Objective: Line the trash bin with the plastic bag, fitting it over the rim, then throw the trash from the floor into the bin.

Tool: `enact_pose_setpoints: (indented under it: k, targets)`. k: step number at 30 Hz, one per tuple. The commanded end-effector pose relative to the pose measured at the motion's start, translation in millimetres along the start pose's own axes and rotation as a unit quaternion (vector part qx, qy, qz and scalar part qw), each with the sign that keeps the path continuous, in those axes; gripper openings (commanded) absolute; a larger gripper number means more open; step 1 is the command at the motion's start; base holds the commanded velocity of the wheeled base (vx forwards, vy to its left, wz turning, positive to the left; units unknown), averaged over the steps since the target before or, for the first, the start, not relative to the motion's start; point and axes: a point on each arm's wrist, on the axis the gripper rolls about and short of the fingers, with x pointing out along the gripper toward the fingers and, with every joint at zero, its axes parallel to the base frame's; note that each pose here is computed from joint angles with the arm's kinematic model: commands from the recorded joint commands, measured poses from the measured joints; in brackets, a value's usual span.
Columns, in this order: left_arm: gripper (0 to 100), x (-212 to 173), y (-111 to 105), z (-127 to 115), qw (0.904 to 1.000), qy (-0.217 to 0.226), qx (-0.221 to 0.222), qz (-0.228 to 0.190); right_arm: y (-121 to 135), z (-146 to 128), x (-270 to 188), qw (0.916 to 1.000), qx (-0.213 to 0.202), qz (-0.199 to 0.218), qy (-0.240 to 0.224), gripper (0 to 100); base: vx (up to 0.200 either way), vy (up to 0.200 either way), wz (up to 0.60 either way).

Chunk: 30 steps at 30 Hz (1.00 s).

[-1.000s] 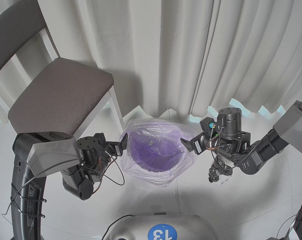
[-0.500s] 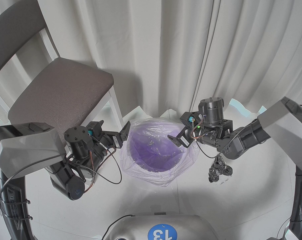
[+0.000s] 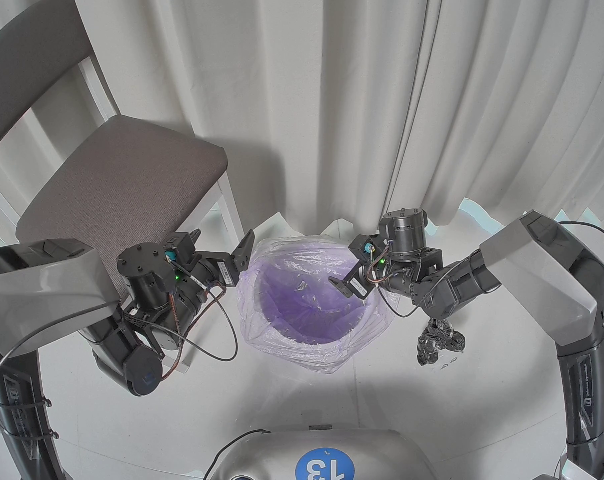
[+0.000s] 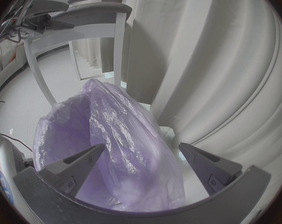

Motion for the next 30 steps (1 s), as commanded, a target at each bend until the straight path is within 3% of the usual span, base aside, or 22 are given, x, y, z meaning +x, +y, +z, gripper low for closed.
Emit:
enact_pose_setpoints:
  k: [1, 2, 10, 19, 30]
  targets:
    - [100, 1.3, 0.6, -0.5, 1.0, -0.007, -0.001, 0.0, 2.2, -6.9, 7.2, 1.0, 0.0, 0.002, 0.006, 100, 0.0, 0.0, 0.0]
    - [100, 1.0, 0.7, -0.8, 1.0, -0.006, -0.001, 0.0, 1.4, -7.1, 7.7, 1.0, 0.0, 0.001, 0.006, 0, 0.0, 0.0, 0.0]
    - [100, 2.3, 1.7, -6.7, 1.0, 0.001, 0.0, 0.002, -6.8, 2.4, 8.7, 0.9998, 0.015, -0.012, -0.011, 0, 0.0, 0.0, 0.0]
    - [100, 4.9, 6.4, -16.3, 0.9999, 0.013, 0.004, 0.009, -30.9, 33.4, 11.5, 0.9977, 0.037, -0.039, -0.041, 0, 0.0, 0.0, 0.0]
    - [100, 5.7, 8.7, -22.5, 0.9997, 0.021, 0.002, 0.013, -45.7, 41.6, 30.9, 0.9951, 0.056, -0.057, -0.058, 0, 0.0, 0.0, 0.0]
